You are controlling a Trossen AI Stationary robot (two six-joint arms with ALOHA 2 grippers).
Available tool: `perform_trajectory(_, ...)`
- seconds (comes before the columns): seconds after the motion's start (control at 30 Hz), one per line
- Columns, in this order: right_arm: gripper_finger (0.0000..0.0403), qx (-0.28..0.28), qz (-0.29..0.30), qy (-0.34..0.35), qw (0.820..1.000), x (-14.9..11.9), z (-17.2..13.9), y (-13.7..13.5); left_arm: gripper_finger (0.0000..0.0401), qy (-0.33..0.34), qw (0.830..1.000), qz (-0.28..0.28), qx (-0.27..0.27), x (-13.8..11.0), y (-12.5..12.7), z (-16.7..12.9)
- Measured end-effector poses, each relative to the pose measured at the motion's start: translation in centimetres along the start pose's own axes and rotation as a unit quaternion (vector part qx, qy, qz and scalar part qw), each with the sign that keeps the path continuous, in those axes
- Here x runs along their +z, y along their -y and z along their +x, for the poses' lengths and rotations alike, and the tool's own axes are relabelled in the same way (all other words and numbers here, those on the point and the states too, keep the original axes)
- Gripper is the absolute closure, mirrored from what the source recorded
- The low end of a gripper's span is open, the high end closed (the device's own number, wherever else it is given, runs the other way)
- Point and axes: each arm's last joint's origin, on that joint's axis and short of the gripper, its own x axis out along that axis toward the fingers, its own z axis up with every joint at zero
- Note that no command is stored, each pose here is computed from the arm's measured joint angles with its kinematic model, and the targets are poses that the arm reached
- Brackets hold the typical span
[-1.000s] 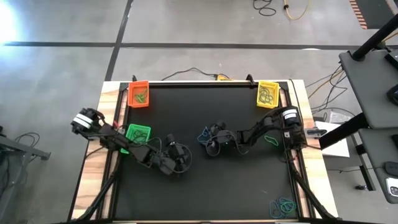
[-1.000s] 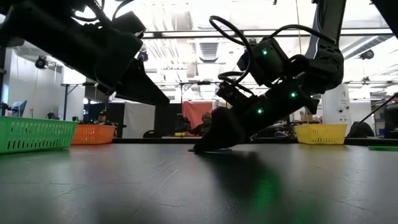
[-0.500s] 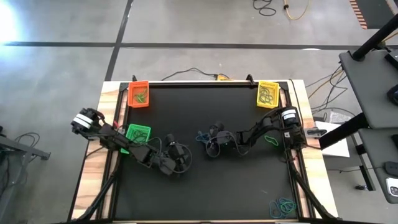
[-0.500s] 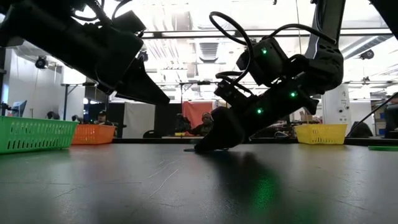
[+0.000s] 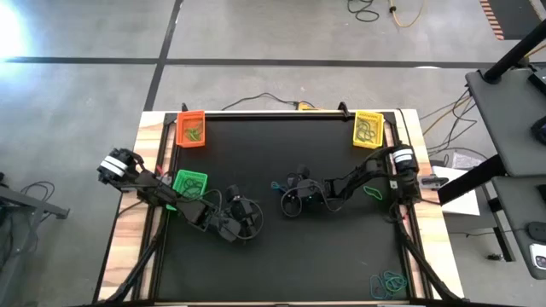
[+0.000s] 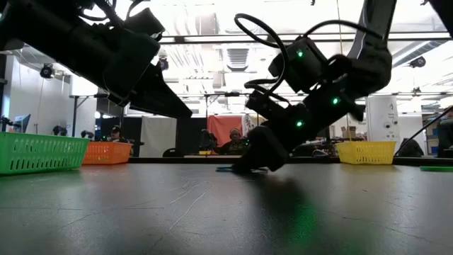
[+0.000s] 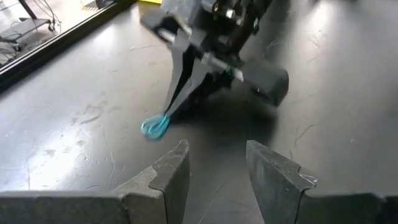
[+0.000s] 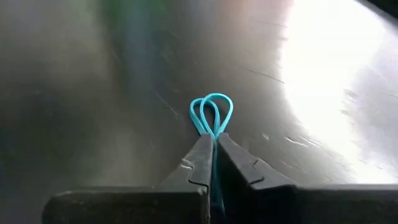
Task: Sort rubber bands into baskets
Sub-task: Put the bottom left blue rubber band into the yellow bin
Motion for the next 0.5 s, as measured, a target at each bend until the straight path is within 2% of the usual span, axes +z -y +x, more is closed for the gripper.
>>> perform_trajectory(0.17, 0.0394, -0.049, -0.041, -0.028, 0.998, 2.1, -2.7, 1.5, 0.0259, -0.005, 1.000, 0.006, 0.003, -0.1, -0.1, 0.0)
perform_trajectory(0.27, 0.0394, -0.075, -0.033, -0.036, 0.996, 4.1, -4.8, 3.1, 0.0259, -0.006, 1.000, 0.011, 0.004, -0.2, -0.1, 0.0)
perform_trajectory(0.37, 0.0394, -0.113, -0.023, -0.076, 0.990, 4.7, -6.8, 5.3, 0.0259, -0.007, 1.000, 0.017, 0.005, -0.2, -0.1, 0.0)
perform_trajectory(0.5, 0.0394, -0.187, 0.021, -0.133, 0.973, 5.1, -9.7, 9.8, 0.0259, -0.006, 1.000, 0.018, 0.004, -0.1, -0.1, 0.0)
